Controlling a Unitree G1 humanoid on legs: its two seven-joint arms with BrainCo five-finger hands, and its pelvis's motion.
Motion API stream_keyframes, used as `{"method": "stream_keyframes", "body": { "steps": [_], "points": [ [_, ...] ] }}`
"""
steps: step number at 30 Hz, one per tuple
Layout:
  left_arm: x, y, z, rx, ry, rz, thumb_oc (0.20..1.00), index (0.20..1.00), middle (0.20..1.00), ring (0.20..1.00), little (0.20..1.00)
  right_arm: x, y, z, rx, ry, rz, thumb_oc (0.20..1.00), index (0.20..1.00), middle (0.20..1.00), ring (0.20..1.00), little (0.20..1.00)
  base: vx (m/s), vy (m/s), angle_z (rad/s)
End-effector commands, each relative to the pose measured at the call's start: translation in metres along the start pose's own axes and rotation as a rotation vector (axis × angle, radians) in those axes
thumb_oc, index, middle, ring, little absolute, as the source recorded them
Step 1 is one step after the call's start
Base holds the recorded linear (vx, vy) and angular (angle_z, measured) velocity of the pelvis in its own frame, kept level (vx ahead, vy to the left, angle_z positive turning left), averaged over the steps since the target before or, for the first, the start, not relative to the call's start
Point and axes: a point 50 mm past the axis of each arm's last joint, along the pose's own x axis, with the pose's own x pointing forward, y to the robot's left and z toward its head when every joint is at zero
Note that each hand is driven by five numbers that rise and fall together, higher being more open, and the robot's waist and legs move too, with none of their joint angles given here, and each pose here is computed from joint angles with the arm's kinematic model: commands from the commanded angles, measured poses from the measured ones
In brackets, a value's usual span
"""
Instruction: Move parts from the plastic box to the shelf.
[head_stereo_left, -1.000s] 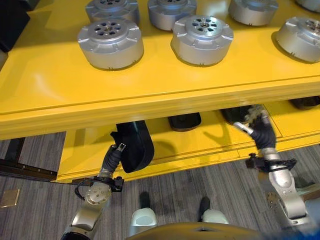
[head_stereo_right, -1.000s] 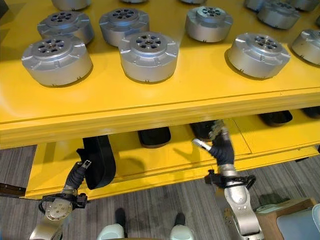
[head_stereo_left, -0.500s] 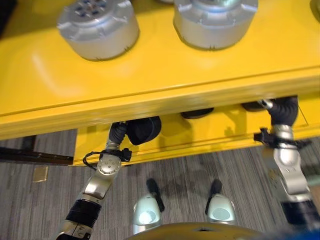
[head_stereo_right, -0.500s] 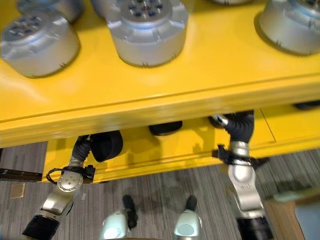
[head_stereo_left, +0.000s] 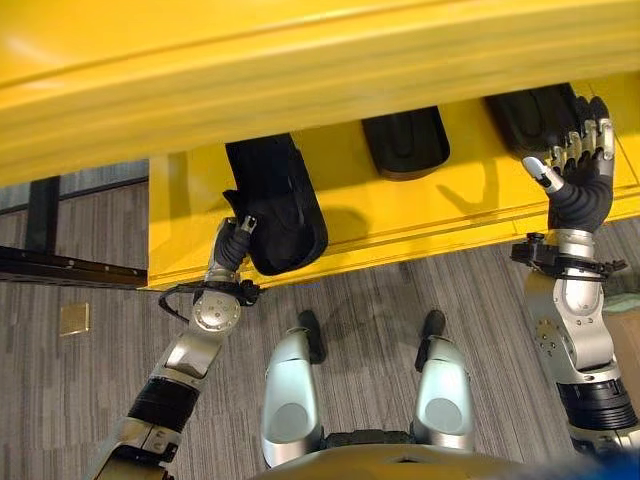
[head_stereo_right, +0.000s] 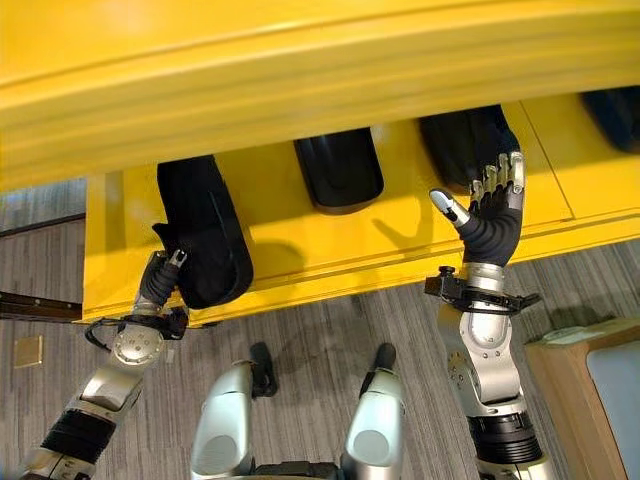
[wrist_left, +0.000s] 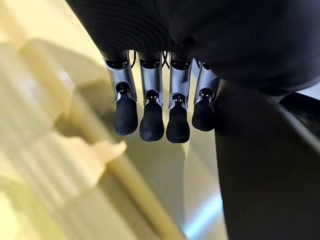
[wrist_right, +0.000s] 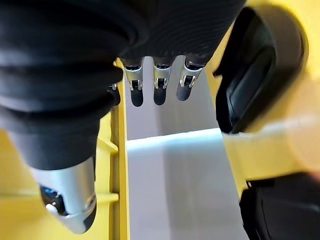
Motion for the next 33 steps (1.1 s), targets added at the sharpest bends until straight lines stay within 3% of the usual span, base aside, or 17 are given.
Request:
{"method": "stream_keyframes", "body": {
  "steps": [1, 14, 33],
  "points": [
    [0.003, 0.013, 0.016, -0.014, -0.091, 0.081, 0.200, 0.200, 0.200, 0.200, 0.200, -0.001, -0.003, 0.020, 0.000, -0.114, -0.010, 1.000, 1.000, 1.000, 1.000, 1.000, -0.03, 0.003, -0.05],
    [0.013, 0.025, 0.018, 0.130, -0.105, 0.172, 0.200, 0.200, 0.200, 0.200, 0.200, 0.005, 0.000, 0.020, -0.031, -0.081, 0.052, 1.000, 1.000, 1.000, 1.000, 1.000, -0.03, 0.002, 0.00],
    [0.056, 0.099, 0.046, 0.353, -0.112, 0.472, 0.200, 0.200, 0.200, 0.200, 0.200, 0.017, 0.012, 0.008, -0.097, 0.059, 0.214, 1.000, 1.000, 1.000, 1.000, 1.000, 0.04, 0.035, -0.06]
  ]
}}
